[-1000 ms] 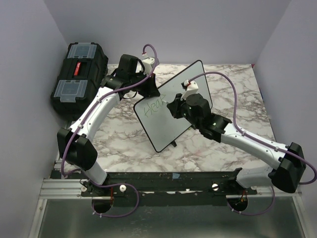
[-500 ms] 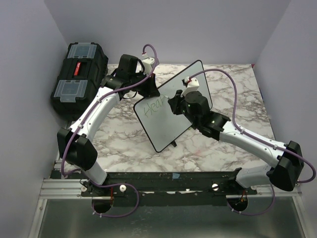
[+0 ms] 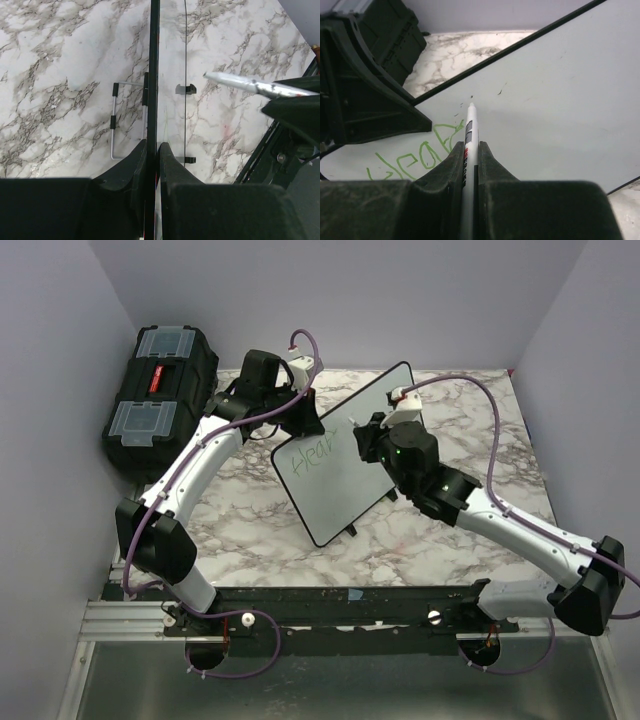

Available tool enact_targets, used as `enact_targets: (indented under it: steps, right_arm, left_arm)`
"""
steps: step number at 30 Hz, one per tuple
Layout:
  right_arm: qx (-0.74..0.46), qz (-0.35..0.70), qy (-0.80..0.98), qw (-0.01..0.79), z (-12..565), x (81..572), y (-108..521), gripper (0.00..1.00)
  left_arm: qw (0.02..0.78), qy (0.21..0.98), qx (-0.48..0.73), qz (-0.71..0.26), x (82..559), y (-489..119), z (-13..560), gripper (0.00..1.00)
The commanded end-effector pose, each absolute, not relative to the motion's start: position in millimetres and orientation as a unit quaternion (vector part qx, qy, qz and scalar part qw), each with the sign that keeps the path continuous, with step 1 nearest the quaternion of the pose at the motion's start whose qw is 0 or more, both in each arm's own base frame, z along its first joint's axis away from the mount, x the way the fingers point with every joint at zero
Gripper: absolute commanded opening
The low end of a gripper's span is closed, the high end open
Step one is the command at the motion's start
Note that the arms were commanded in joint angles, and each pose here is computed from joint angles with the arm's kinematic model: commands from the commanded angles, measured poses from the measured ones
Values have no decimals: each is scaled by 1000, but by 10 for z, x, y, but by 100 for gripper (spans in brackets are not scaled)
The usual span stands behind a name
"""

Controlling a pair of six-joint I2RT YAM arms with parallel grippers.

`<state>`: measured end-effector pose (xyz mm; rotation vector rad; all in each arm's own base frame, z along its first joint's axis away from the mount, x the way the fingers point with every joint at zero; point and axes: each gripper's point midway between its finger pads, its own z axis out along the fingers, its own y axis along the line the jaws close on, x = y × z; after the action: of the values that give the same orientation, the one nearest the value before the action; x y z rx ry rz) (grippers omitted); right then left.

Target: Write a sentence on the whiteboard

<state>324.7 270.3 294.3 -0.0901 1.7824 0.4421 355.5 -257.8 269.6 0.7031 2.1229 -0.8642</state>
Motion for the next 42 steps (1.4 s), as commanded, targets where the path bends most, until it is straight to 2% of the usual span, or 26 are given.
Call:
enact_targets:
  steps: [1, 26, 42]
  right_arm:
    - [-9, 179, 752, 635, 3147, 3240, 2484, 1]
    - [-44, 260, 783, 563, 2748, 3269, 2785, 1]
    - [-35, 220, 799, 558, 2477, 3376, 2713, 1]
  left_arm:
    - [422, 805, 291, -298, 3706, -2491, 2918, 0]
    - [423, 803, 294, -301, 3664, -2486, 2937, 0]
    - [420, 802, 297, -305, 3662, -2503, 2911, 0]
